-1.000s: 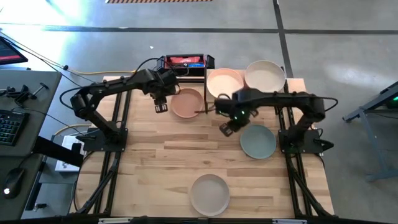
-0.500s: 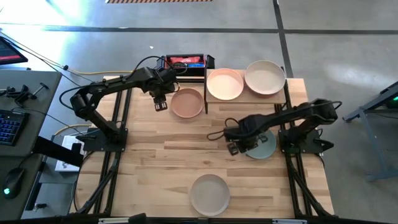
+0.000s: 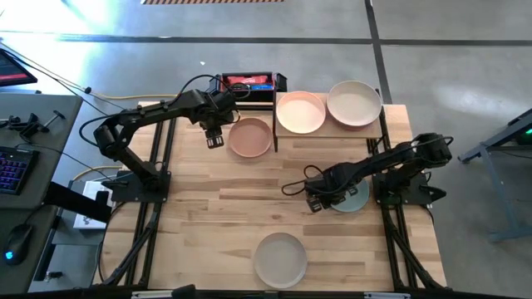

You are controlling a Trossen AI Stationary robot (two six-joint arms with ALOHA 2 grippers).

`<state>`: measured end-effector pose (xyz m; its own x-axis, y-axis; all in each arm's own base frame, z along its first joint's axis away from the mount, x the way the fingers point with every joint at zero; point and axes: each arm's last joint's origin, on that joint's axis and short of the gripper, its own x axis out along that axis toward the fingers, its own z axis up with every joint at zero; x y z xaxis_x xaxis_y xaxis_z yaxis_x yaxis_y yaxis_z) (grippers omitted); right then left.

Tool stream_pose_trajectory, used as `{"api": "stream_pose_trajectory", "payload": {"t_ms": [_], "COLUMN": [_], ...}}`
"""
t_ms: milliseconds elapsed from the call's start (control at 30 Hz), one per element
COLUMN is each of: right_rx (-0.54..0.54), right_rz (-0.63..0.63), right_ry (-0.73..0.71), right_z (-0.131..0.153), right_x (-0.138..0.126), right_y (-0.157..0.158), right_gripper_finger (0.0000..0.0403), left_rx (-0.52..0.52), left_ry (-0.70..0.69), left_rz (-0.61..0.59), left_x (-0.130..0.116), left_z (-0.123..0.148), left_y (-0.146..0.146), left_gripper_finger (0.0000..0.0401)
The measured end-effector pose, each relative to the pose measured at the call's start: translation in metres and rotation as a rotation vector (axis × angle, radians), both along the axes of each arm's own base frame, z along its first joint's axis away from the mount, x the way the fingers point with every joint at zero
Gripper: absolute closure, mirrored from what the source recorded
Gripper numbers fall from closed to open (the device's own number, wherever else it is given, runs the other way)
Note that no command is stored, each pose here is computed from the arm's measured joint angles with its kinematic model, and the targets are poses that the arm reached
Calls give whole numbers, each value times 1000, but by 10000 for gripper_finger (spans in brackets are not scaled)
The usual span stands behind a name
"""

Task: Place and stack plates onto a shelf
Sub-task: Stack the blue plate on top of the light orange plate on the shelf

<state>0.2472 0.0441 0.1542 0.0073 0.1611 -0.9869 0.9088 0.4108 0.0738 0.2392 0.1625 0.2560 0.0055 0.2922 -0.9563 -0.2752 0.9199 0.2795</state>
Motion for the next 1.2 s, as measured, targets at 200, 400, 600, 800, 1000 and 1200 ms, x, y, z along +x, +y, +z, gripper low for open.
{"api": "stream_pose_trajectory", "payload": {"t_ms": [200, 400, 600, 800, 1000, 1200], "right_rx": [-2, 8, 30, 45, 15, 5], "right_rz": [0, -2, 2, 36, 113, 182], "right_ry": [31, -4, -3, -26, -43, -44], "right_z": [-12, -16, -15, -2, 30, 69], "right_x": [-10, -9, -8, 2, 16, 26], "right_y": [-1, -1, -1, 2, 3, 0], "right_gripper_finger": [316, 322, 391, 399, 402, 403], "left_rx": [0, 0, 0, -1, 0, 3], "left_ry": [0, 0, 1, 0, 0, -6], "left_rz": [0, 0, 0, 0, 0, 0], "left_x": [0, 0, 0, 0, 0, 1], "left_z": [0, 0, 0, 0, 0, 0], "left_y": [0, 0, 0, 0, 0, 0], "left_gripper_finger": [275, 275, 275, 275, 275, 275]}}
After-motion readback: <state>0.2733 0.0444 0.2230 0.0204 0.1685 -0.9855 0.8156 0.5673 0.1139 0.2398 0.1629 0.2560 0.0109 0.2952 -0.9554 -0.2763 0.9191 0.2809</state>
